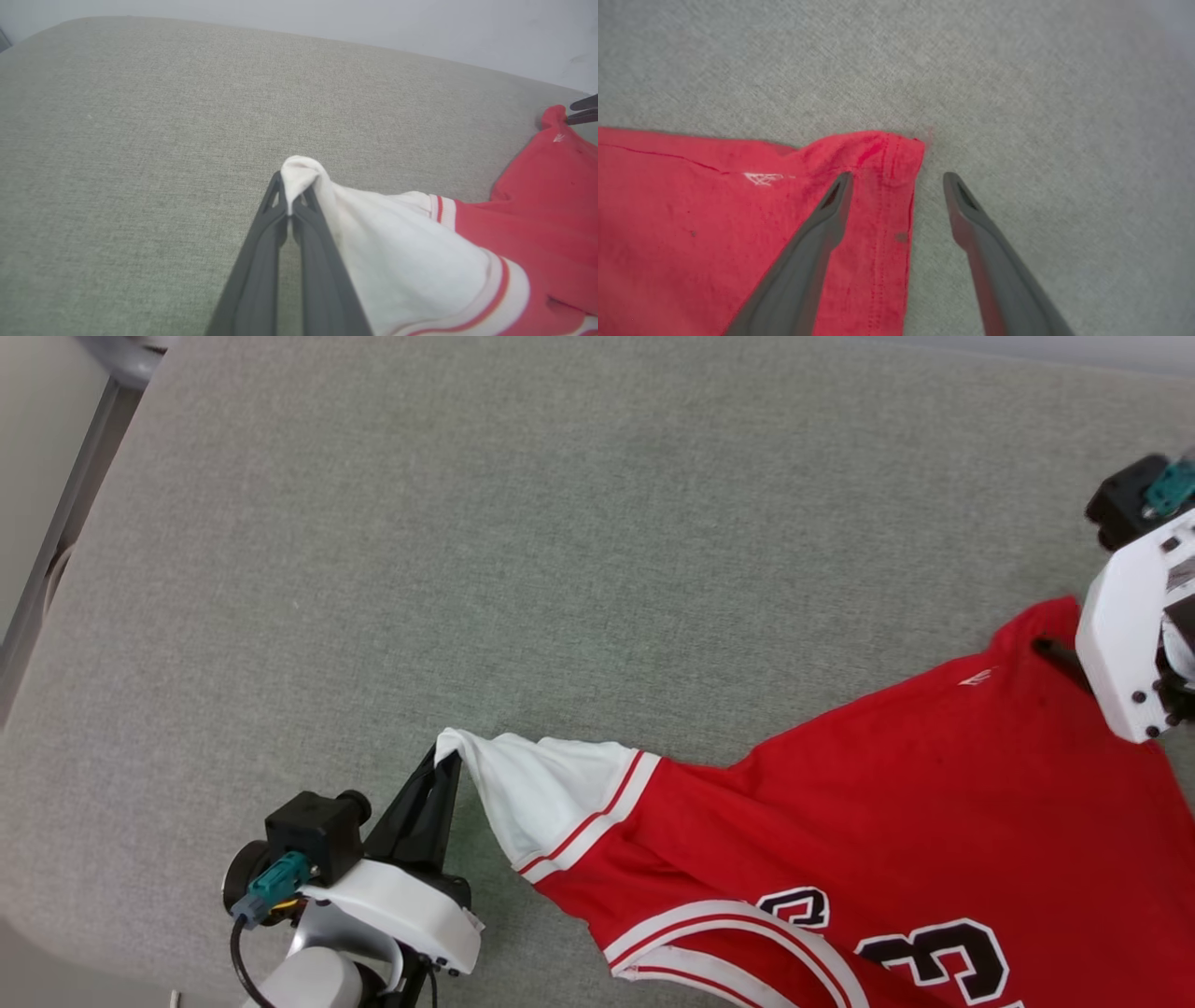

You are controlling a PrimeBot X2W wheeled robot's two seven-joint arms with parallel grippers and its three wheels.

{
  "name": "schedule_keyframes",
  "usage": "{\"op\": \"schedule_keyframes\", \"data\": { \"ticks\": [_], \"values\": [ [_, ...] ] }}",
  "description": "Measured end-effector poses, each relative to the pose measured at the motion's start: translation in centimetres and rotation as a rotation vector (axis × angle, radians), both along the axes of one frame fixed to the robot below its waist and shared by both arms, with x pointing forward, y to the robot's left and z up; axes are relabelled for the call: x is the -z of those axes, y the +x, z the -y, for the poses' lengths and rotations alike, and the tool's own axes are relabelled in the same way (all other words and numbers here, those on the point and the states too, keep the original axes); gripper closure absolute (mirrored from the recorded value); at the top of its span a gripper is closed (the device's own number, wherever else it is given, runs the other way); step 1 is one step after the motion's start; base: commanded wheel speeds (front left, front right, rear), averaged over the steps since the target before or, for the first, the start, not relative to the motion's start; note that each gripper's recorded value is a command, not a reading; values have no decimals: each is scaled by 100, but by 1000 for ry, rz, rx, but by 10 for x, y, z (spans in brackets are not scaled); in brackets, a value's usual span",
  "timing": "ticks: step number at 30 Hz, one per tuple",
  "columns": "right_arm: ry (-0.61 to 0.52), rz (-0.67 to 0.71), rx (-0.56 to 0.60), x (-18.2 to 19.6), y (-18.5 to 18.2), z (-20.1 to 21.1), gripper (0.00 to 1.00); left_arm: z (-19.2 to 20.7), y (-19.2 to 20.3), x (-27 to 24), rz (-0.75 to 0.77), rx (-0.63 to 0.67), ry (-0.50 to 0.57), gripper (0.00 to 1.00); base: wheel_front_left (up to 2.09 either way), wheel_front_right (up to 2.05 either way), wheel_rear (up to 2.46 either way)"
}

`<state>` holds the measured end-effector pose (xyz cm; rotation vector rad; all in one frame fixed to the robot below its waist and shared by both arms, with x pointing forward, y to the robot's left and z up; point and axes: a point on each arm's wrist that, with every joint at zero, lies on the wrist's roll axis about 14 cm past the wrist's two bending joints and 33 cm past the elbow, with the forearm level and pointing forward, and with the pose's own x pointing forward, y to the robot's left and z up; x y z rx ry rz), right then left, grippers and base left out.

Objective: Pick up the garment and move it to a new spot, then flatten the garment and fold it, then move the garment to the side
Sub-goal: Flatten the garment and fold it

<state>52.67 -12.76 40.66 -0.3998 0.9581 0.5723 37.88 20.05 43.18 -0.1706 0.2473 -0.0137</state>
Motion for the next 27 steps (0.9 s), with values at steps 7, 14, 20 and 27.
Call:
{"op": "schedule_keyframes", "data": {
  "ticks": [7, 14, 20, 27],
  "values": [
    [-15, -76, -6, 41, -3, -5, 0, -3, 0, 9, -21, -16, -6, 100, 0, 0, 0],
    [-9, -84, -10, 45, -5, -2, 91, -5, 1, 10, -20, -21, 0, 100, 0, 0, 0],
    [67, -8, -12, 27, -3, -11, 100, -1, 2, 5, -4, -6, -2, 100, 0, 0, 0],
    [156, 179, -29, -27, 2, -13, 100, -2, 1, -20, 71, 13, 17, 100, 0, 0, 0]
  ]
}}
